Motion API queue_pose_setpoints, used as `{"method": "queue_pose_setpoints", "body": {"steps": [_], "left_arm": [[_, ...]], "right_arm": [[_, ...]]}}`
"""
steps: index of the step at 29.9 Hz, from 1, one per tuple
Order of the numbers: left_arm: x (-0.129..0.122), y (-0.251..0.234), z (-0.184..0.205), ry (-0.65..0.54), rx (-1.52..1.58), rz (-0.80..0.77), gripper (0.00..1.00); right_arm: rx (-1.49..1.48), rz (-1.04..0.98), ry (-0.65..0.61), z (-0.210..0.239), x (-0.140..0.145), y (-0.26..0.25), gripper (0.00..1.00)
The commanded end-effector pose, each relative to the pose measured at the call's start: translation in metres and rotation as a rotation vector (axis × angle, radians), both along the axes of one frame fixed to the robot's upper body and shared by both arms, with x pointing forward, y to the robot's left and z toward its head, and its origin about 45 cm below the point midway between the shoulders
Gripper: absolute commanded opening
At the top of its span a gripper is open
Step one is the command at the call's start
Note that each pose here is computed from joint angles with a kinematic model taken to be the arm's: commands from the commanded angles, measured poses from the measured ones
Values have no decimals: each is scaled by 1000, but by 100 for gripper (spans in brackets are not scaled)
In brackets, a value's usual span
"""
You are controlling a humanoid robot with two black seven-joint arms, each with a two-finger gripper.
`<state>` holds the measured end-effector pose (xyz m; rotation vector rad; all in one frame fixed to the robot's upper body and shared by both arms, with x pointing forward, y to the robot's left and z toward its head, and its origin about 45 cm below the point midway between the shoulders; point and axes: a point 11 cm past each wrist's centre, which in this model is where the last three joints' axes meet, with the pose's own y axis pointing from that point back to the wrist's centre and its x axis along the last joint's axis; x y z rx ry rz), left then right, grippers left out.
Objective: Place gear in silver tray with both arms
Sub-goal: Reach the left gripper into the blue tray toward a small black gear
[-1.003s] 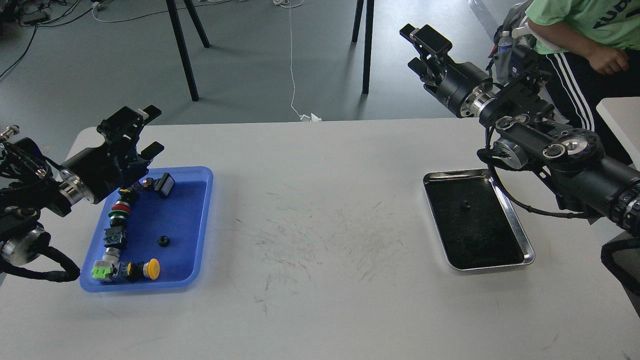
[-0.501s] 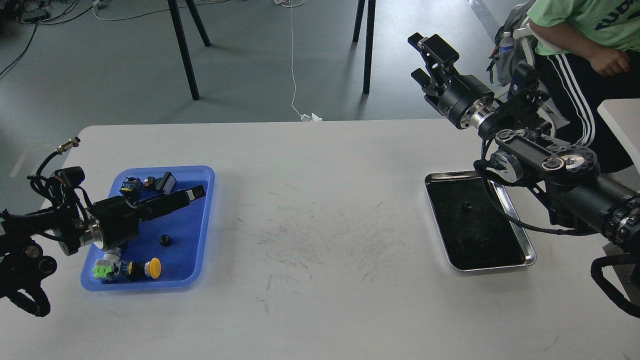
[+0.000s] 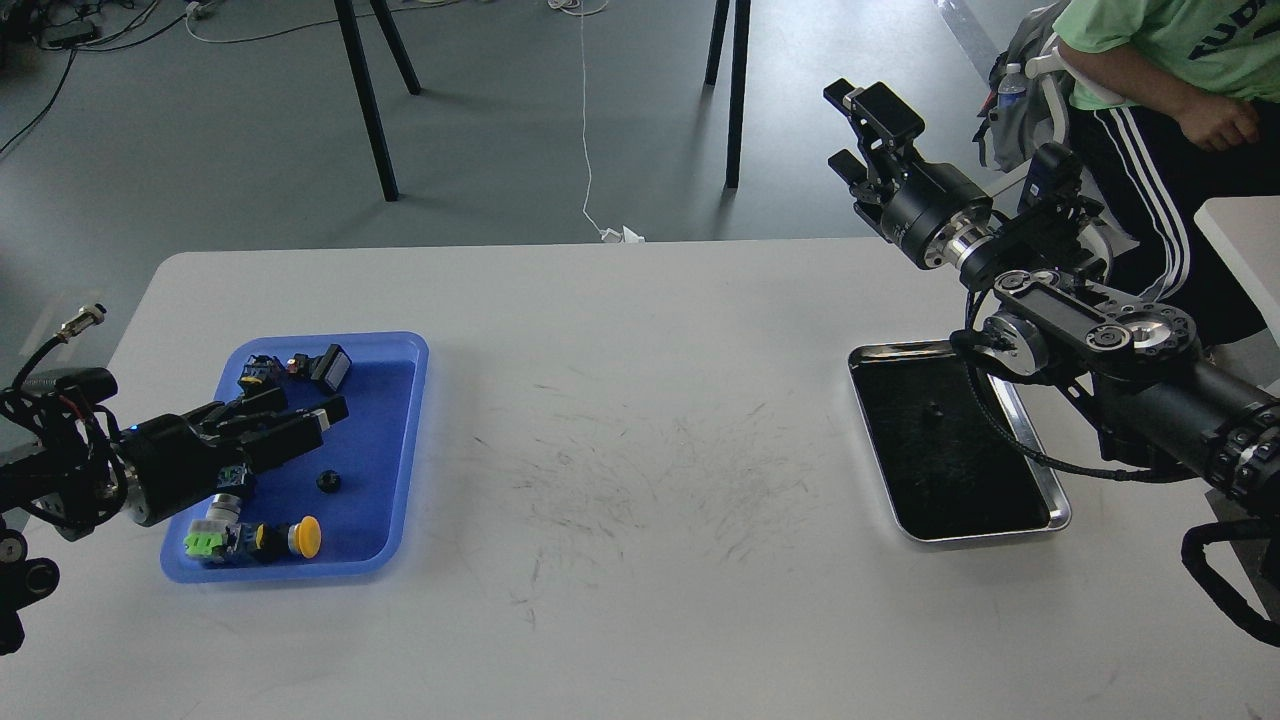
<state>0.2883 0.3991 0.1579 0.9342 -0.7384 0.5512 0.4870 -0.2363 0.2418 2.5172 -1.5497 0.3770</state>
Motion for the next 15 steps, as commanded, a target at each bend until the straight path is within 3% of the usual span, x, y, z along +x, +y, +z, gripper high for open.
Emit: {"method": "queue_pose_setpoints", "body": {"steps": [1, 15], "left_arm": [[-6, 4, -6, -2, 54, -39, 98], [-8, 8, -27, -48, 166, -123, 90]], "right_arm": [[1, 3, 2, -1, 0, 1, 94], [-2, 3, 1, -1, 0, 1, 94]]}}
